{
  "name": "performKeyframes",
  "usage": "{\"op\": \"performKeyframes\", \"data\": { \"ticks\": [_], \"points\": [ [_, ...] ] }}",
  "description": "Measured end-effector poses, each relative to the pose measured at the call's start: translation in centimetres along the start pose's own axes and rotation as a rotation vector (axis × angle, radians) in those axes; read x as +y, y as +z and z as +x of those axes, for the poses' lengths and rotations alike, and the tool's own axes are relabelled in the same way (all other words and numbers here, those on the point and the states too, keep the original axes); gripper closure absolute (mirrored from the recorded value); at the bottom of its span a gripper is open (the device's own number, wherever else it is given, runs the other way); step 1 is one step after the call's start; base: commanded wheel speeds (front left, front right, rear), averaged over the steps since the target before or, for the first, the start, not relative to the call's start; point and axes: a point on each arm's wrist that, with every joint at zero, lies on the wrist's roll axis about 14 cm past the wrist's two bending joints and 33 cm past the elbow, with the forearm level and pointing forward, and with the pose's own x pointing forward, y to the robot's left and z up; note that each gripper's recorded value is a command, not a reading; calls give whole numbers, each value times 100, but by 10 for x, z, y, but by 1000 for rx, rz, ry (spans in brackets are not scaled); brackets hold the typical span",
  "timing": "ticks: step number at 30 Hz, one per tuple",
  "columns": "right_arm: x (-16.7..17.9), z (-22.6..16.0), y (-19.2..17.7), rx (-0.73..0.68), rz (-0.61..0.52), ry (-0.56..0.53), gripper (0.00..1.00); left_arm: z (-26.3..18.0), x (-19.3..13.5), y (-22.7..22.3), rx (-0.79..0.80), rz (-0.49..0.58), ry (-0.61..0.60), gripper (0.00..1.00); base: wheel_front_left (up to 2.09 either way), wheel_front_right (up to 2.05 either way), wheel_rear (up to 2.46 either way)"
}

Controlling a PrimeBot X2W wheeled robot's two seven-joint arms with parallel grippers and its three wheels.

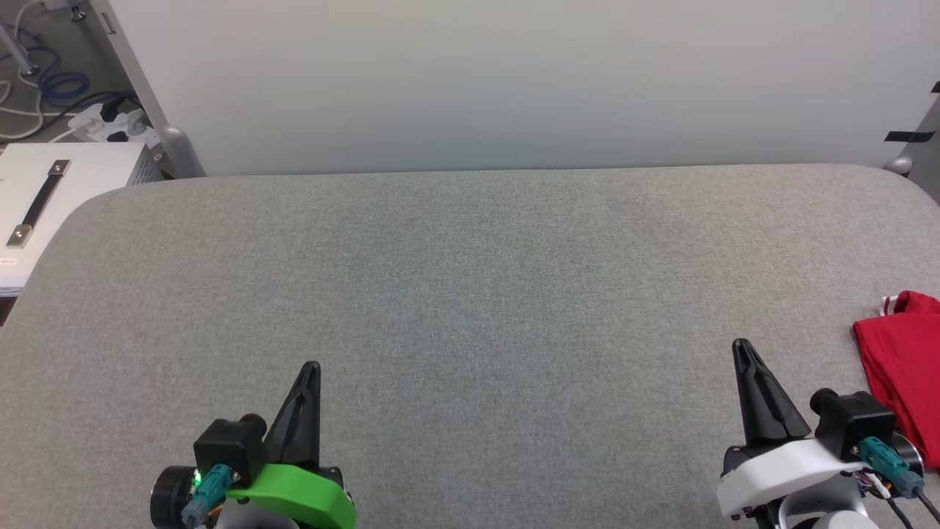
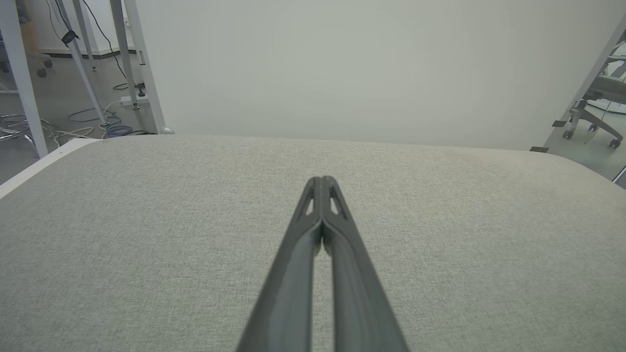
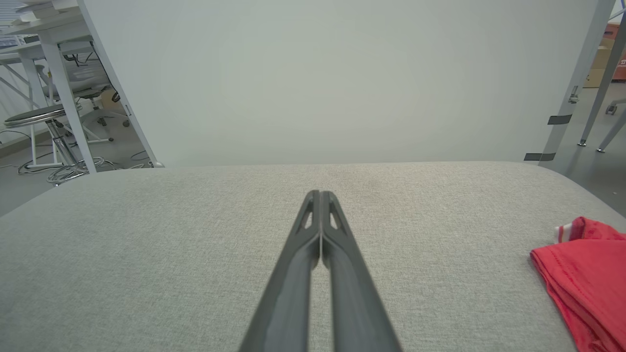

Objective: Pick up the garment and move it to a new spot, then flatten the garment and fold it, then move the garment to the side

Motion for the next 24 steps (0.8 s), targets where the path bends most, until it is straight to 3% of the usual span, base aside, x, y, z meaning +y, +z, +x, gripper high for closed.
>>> {"op": "performKeyframes", "data": {
  "ticks": [24],
  "points": [
    [-1,1,-3,39,-38,-2,100,3,4,0,29,45,21,100,0,0,0]
  ]
}}
